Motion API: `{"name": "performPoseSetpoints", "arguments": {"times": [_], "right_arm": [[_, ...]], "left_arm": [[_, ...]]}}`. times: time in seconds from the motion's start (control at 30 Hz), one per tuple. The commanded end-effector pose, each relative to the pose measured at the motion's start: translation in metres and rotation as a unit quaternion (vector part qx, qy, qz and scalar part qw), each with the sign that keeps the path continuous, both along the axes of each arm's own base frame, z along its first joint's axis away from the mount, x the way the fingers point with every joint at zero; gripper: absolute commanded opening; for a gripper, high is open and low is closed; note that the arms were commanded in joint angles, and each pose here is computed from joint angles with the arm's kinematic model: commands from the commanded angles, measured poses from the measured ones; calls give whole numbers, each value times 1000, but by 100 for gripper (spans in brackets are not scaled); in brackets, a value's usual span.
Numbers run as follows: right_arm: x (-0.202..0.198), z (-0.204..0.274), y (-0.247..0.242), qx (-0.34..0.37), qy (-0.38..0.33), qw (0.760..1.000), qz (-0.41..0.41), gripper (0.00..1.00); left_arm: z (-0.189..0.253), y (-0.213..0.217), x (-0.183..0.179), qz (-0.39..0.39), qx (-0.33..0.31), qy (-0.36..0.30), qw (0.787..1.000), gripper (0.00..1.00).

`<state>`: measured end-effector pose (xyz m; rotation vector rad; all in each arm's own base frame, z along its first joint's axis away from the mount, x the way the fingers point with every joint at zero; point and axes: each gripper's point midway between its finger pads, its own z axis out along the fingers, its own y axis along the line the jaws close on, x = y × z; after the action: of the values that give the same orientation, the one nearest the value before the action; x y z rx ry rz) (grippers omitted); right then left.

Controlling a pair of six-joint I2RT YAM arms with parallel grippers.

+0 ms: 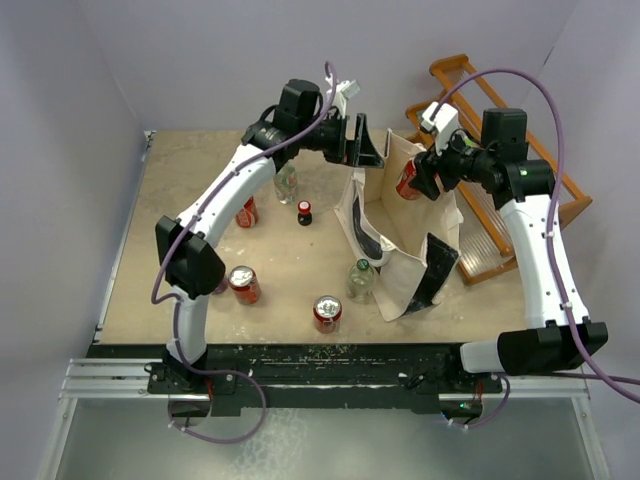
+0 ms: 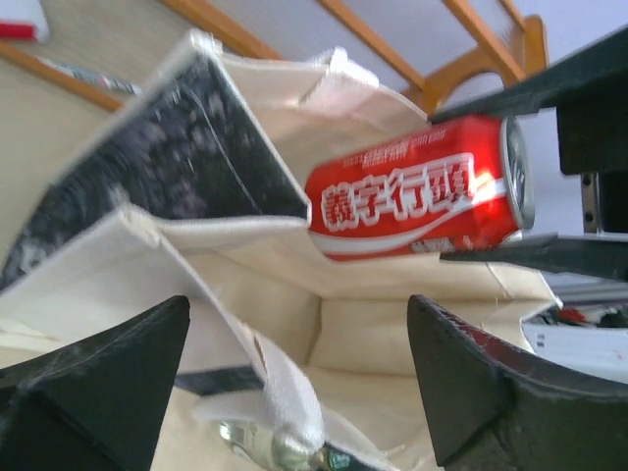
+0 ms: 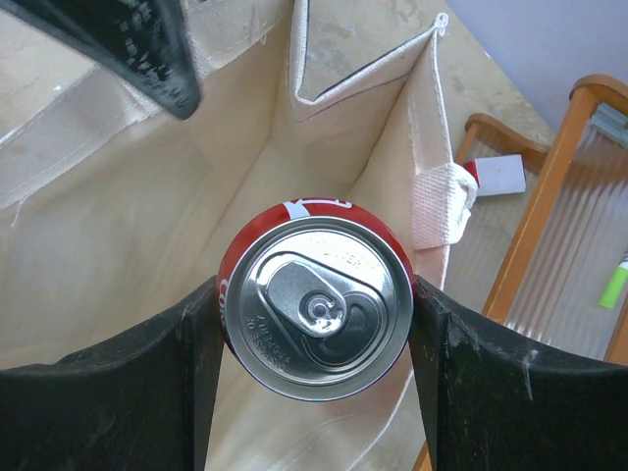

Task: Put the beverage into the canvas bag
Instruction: Move the canvas bag to the center of the board, then place the drink in the canvas bag.

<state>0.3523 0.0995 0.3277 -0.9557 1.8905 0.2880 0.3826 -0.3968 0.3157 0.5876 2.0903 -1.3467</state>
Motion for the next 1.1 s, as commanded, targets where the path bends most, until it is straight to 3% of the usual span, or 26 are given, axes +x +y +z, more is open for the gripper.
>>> {"name": "performPoseSetpoints", "arguments": {"times": [0.0, 0.23, 0.4, 0.7, 1.0, 1.07], "right_arm": [[2, 30, 17, 19, -62, 997, 41, 1], [3, 23, 25, 20, -53, 997, 52, 0], [-2, 12, 29, 32, -38, 997, 57, 0], [-10, 3, 34, 51, -26, 997, 54, 0], [10, -5, 35, 21, -49, 998, 40, 0], [15, -6, 37, 15, -54, 998, 41, 0]], "left_arm": [[7, 11, 29, 9, 56, -116, 992, 100], [1, 11, 48, -17, 108, -235, 966, 99], [18, 1, 50, -49, 81, -310, 946, 99], [10, -18, 39, -128, 55, -351, 926, 99], [3, -18, 57, -68, 73, -331, 938, 60], [-1, -13, 64, -36, 85, -320, 943, 46]]}}
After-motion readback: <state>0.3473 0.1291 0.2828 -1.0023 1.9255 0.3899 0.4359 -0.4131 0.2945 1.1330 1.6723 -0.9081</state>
